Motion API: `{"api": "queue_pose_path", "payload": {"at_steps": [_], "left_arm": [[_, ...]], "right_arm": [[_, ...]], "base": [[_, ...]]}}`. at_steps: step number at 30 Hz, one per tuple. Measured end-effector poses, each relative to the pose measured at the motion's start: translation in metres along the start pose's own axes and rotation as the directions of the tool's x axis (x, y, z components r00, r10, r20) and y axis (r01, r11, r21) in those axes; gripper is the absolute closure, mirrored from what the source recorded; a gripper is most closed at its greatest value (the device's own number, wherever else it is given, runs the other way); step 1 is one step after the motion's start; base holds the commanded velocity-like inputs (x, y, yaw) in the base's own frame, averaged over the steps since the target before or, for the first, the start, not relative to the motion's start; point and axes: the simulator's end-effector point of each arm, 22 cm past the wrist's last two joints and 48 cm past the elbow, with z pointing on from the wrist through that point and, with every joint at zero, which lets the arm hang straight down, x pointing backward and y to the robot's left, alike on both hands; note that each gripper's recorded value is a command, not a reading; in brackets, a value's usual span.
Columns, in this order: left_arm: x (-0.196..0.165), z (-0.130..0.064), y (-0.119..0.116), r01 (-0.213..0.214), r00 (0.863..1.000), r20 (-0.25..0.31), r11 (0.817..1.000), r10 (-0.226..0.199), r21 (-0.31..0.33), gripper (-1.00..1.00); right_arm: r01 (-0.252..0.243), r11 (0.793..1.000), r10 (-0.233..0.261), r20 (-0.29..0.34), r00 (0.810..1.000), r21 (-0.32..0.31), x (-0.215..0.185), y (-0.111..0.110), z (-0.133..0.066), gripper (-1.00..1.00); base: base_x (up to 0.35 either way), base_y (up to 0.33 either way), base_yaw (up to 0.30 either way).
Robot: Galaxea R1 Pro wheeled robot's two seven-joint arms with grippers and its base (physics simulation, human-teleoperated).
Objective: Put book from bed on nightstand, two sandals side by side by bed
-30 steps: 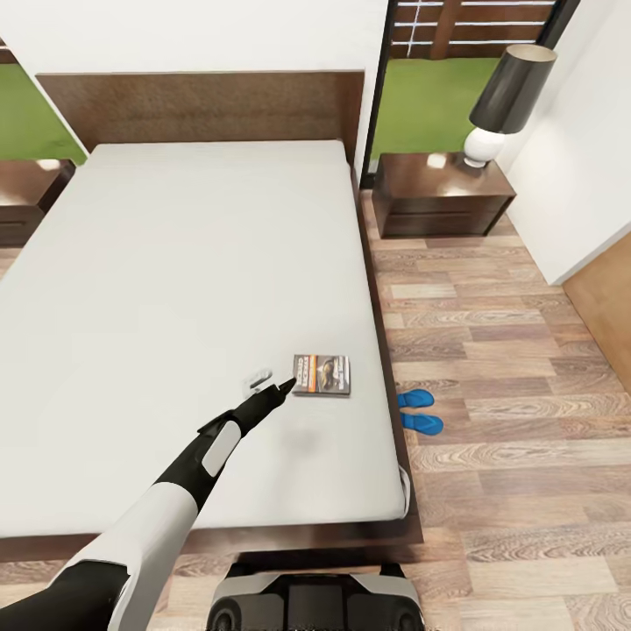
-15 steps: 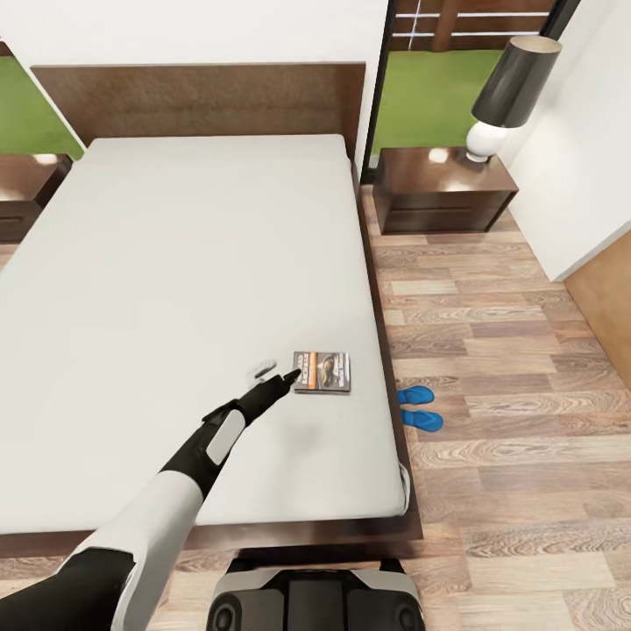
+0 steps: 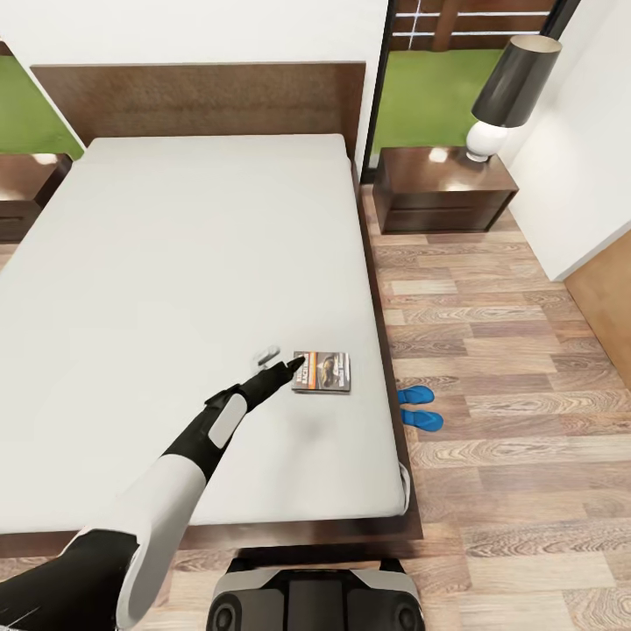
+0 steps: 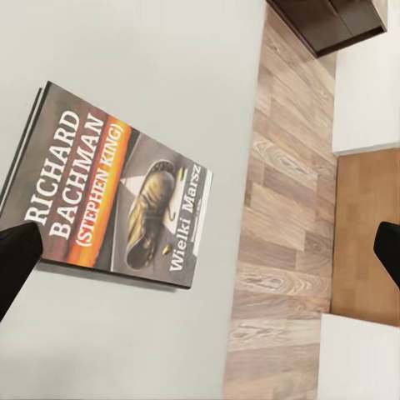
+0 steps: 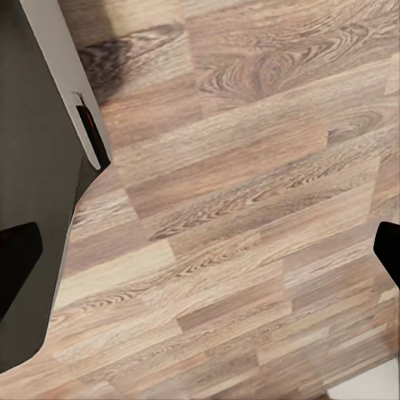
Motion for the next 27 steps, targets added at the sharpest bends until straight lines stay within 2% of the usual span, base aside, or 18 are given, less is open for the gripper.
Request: {"api": "queue_pose_path", "payload": {"at_steps": [9,22,27], "left_arm": [[-0.005,0.001,-0.001,-0.002,1.0,0.002,1.0,0.002,0.003,-1.0],[-0.007,0.001,-0.002,-0.004,1.0,-0.003,1.0,0.004,0.0,-1.0],[-0.014,0.003,0.0,-0.012,1.0,0.003,1.0,0.012,-0.022,-1.0]], "right_arm": [[0.025,1.0,-0.025,0.002,1.0,-0.005,0.0,0.002,0.0,-1.0],[0.03,1.0,-0.03,0.002,1.0,-0.006,0.0,0.002,0.0,-1.0],[0.03,1.0,-0.03,0.002,1.0,-0.006,0.0,0.002,0.0,-1.0]], "base": [[0.0,0.0,0.0],[0.0,0.0,0.0],[0.0,0.0,0.0]]}}
